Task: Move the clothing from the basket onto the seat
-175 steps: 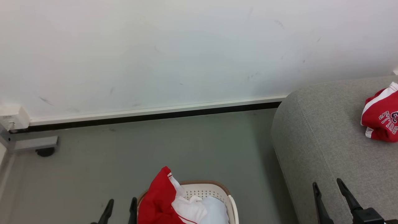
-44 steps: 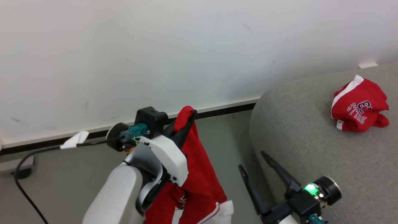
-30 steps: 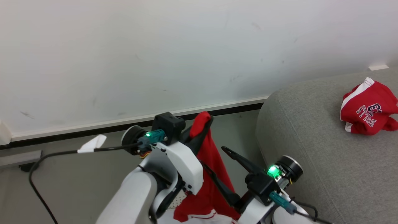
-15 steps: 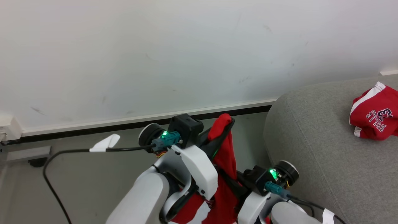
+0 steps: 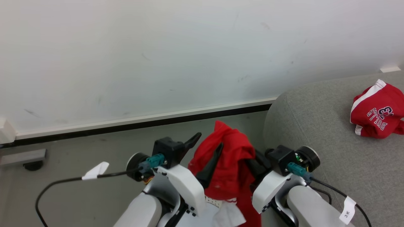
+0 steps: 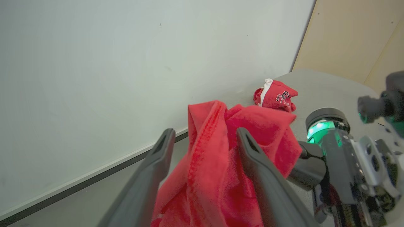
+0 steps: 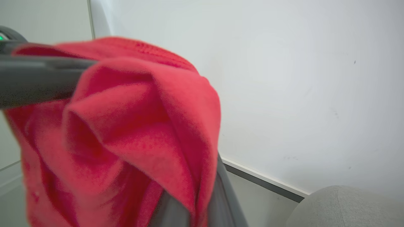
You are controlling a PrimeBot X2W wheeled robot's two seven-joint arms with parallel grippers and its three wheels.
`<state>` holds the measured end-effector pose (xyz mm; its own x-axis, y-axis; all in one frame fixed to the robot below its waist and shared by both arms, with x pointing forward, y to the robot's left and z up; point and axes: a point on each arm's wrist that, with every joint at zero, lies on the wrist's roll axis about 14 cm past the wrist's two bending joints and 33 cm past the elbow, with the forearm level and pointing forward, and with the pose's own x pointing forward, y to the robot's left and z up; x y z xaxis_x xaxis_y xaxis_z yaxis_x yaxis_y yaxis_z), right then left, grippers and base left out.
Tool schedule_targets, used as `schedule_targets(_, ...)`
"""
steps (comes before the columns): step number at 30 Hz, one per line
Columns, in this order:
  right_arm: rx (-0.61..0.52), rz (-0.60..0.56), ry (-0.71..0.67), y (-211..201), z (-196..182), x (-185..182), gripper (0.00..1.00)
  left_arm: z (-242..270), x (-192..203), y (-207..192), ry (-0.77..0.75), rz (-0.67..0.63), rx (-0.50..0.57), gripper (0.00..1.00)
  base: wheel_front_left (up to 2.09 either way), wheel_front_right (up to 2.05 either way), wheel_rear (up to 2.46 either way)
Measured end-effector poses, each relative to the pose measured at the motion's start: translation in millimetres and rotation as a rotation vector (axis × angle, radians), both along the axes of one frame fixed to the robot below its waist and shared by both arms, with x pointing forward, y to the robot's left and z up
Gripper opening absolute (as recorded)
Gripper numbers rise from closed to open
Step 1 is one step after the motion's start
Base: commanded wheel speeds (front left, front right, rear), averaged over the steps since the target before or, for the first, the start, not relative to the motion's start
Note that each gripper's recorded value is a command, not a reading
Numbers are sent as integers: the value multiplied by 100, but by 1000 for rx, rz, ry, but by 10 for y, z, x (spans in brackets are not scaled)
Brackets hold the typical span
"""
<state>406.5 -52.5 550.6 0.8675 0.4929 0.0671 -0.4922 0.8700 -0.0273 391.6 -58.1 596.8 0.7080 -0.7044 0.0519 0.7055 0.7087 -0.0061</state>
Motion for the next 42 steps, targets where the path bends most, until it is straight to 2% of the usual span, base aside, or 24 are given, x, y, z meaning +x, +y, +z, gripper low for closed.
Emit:
schedule_targets(9,20,-113,-29,-355,102,109,0,-393,-95,-11,63,-20,41,100,0,0,0)
schedule_targets(16,33,-195,-63,-639,191,101,0,-494,-153,-151,74,-67,51,100,0,0,0)
schedule_targets(27,30,-353,-99,-1193,212,-109,0,-574,-343,-580,75,-206,53,100,0,0,0)
schedule_targets(37,14,-537,-142,-1887,292,-416,0,-635,-592,-1050,90,-361,30,100,0,0,0)
schedule_targets(42,23,-596,-154,-2093,331,-421,0,-687,-572,-1175,105,-407,20,100,0,0,0)
